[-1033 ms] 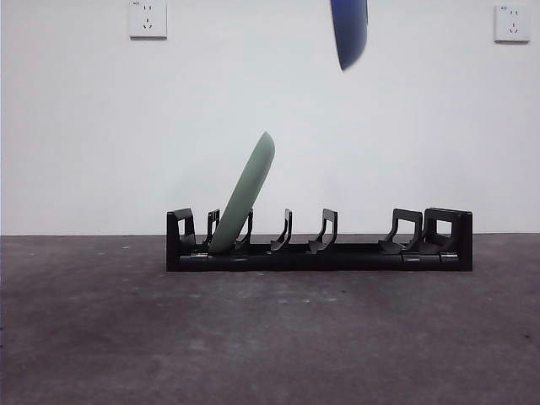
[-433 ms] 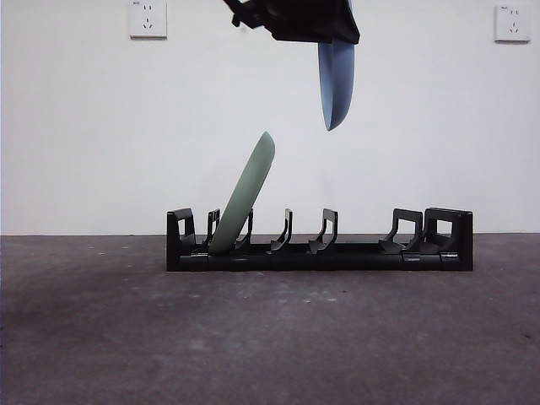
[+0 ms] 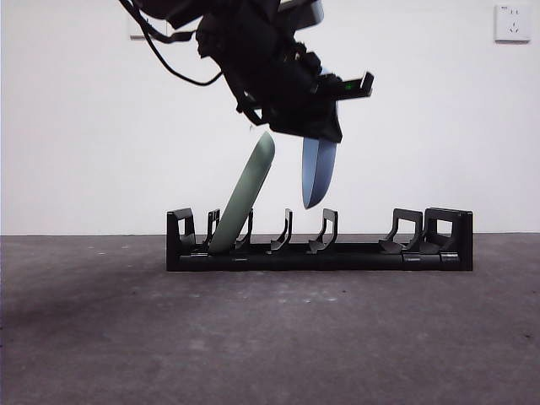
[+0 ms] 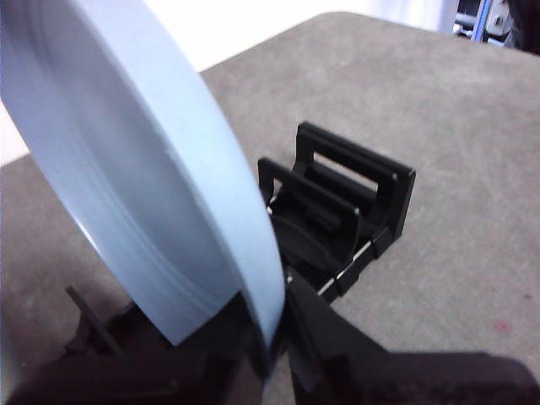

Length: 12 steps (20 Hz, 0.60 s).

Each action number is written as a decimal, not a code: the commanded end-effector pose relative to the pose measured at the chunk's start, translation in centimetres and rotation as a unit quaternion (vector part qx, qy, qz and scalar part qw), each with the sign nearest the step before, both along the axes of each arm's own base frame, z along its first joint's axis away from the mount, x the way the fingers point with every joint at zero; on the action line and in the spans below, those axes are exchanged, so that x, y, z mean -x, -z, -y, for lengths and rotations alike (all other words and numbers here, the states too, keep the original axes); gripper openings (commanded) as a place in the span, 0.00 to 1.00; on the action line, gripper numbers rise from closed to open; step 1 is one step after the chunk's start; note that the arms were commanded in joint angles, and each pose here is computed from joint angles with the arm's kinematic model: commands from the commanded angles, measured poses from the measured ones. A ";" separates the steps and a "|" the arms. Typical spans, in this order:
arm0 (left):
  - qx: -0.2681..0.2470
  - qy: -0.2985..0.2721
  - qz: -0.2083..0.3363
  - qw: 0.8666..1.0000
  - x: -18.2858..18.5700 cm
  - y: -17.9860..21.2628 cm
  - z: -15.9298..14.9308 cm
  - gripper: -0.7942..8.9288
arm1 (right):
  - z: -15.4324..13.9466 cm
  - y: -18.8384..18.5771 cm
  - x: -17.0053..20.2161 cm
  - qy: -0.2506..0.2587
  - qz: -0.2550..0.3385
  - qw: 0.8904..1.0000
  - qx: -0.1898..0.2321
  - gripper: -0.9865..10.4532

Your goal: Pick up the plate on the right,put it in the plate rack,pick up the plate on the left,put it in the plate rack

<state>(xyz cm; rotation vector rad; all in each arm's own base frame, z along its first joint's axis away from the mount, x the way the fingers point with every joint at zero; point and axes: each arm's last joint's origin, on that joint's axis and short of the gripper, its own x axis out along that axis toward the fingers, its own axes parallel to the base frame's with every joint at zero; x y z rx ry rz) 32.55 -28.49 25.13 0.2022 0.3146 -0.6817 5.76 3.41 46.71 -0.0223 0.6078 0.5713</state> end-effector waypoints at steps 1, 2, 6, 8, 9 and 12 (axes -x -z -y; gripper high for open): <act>-0.006 0.007 -0.006 1.000 -0.6 1.3 0.2 0.07 | 0.0 0.2 -0.1 -0.002 -0.003 1.000 0.005 0.36; -0.007 0.009 -0.009 1.000 -0.7 1.6 0.2 0.07 | 0.0 0.2 -0.1 -0.002 -0.003 1.000 0.005 0.36; -0.017 0.009 -0.020 1.000 -1.0 2.9 0.5 0.07 | -0.1 0.2 -0.1 -0.004 -0.003 1.000 0.008 0.36; -0.025 0.005 -0.027 0.999 -1.2 3.5 0.5 0.07 | -0.1 0.2 -0.1 -0.004 -0.004 1.000 0.009 0.36; -0.030 0.002 -0.030 0.999 -1.3 3.8 0.5 0.07 | -0.1 0.3 -0.1 -0.004 -0.004 1.000 0.010 0.36; -0.041 -0.008 -0.031 0.999 -1.3 4.1 0.4 0.07 | -0.1 0.3 -0.1 -0.005 -0.005 1.000 0.010 0.36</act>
